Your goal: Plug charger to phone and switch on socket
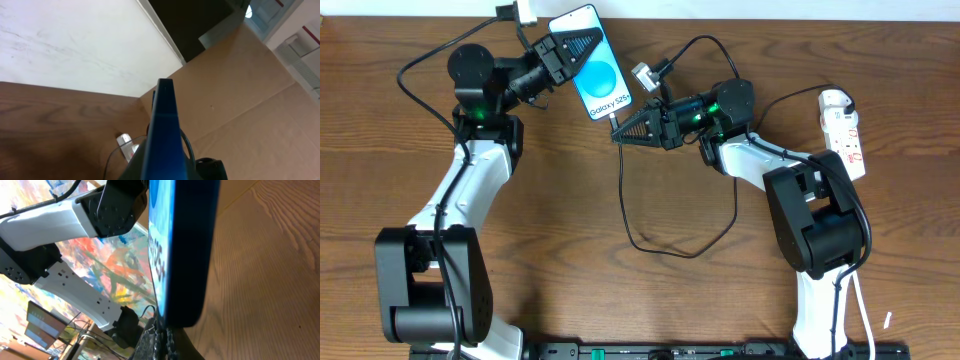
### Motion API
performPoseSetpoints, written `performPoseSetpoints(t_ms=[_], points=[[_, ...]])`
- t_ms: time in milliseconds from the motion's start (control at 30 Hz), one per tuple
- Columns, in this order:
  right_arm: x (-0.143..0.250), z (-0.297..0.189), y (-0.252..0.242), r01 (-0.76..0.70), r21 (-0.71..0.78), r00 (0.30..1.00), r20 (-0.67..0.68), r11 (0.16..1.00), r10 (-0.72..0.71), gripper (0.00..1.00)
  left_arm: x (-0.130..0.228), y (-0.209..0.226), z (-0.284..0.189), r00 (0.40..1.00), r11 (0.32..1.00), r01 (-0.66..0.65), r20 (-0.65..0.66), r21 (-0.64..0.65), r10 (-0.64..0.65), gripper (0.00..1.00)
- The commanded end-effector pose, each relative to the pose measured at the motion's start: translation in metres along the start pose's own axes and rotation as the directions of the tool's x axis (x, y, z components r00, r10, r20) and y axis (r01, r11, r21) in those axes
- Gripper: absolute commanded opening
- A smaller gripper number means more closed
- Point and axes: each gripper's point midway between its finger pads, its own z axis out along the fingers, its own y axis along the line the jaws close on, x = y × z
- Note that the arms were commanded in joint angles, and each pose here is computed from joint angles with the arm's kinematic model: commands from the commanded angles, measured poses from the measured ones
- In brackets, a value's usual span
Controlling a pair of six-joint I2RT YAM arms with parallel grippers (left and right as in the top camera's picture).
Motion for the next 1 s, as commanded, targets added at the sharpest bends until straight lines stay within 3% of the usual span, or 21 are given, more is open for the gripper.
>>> performPoseSetpoints(t_ms=[0, 967], points=[[-0.0116, -0.0028, 0.0082, 0.045, 0.006, 0.999, 0.015, 0.999, -0.045, 0.01, 0.0019, -0.0129, -0.0006, 0.999, 0.999, -0.043, -0.023, 0.033, 0.044, 0.07], [-0.0108, -0.0026, 0.0084, 0.045, 0.004, 0.999, 0.010, 0.999, -0.045, 0.01, 0.0013, -0.0126, -0.0006, 0.996, 0.996, -0.087, -0.018, 0.032, 0.088, 0.07]])
